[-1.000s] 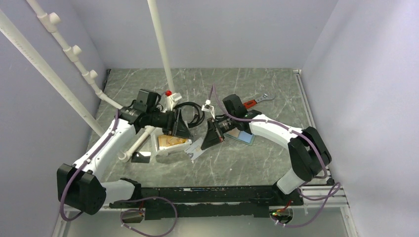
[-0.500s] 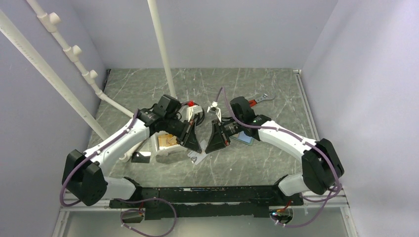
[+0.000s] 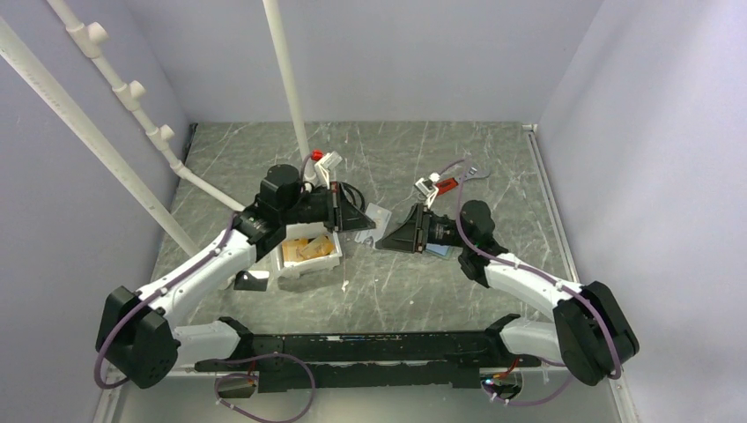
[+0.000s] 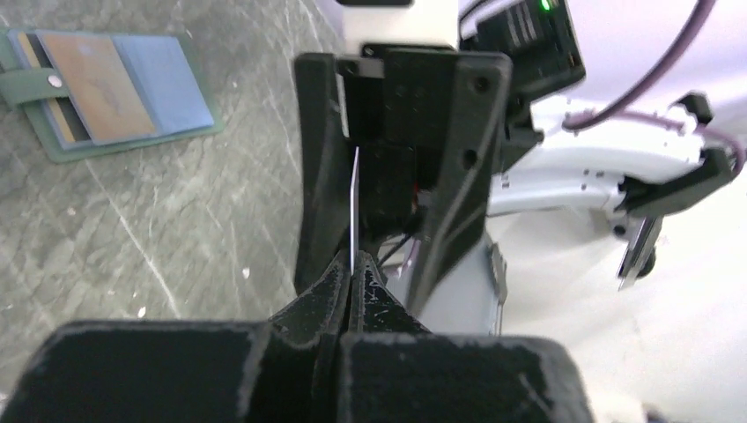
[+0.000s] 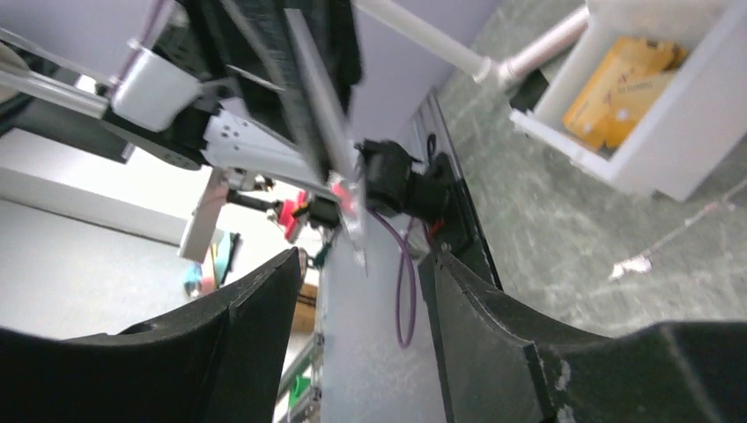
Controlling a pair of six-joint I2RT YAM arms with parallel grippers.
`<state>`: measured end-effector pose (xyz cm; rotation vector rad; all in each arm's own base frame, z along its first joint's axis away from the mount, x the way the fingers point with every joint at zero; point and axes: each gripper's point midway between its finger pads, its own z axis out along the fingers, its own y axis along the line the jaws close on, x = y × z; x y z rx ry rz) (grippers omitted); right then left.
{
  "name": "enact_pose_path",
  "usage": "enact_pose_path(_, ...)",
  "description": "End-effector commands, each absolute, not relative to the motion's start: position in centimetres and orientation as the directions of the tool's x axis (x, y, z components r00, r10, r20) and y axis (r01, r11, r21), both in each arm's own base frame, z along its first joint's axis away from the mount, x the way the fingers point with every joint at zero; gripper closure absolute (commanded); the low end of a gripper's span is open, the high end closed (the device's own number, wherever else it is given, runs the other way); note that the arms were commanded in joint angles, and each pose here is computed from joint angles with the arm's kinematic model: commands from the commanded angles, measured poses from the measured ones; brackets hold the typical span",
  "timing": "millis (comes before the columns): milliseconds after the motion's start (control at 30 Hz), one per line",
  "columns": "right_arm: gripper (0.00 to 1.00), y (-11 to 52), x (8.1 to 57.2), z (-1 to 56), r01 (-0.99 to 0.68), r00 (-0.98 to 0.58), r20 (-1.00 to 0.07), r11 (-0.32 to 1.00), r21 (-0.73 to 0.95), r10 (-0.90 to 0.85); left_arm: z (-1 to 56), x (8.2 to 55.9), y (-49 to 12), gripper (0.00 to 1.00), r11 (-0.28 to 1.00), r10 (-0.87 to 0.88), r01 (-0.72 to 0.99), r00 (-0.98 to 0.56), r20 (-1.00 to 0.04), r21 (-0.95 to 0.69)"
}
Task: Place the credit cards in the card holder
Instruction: Pick up the credit card from the storage box, then insert the credit card into the card holder.
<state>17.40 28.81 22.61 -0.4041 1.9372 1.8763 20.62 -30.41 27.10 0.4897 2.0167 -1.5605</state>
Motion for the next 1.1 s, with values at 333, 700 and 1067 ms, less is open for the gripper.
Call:
enact_pose_path(333,1.0,27.6,20.4,28.5,-0.515,-0.79,-0.465,-0.022,0.857,0.4,30.4,23.8,-33.8,1.0,0.182,-0.234,0.581,-0.758,-0.608,-0.794)
enact_pose_path(700,1.0,15.9,25.4,11.5,-0.14,-0.815,-0.431,0.59,0.795,0.387,18.2,27.7,-34.6,0.48,0.604,0.023,0.333,-0.915,-0.402,-0.724)
enact_pose_path(1067,1.0,13.3,26.2,7.0,-0.106,-0.871,-0.321,0.495,0.862,0.372,10.2,30.7,-41.5,0.8,0.554,0.223,0.423,-0.905,-0.362,-0.717)
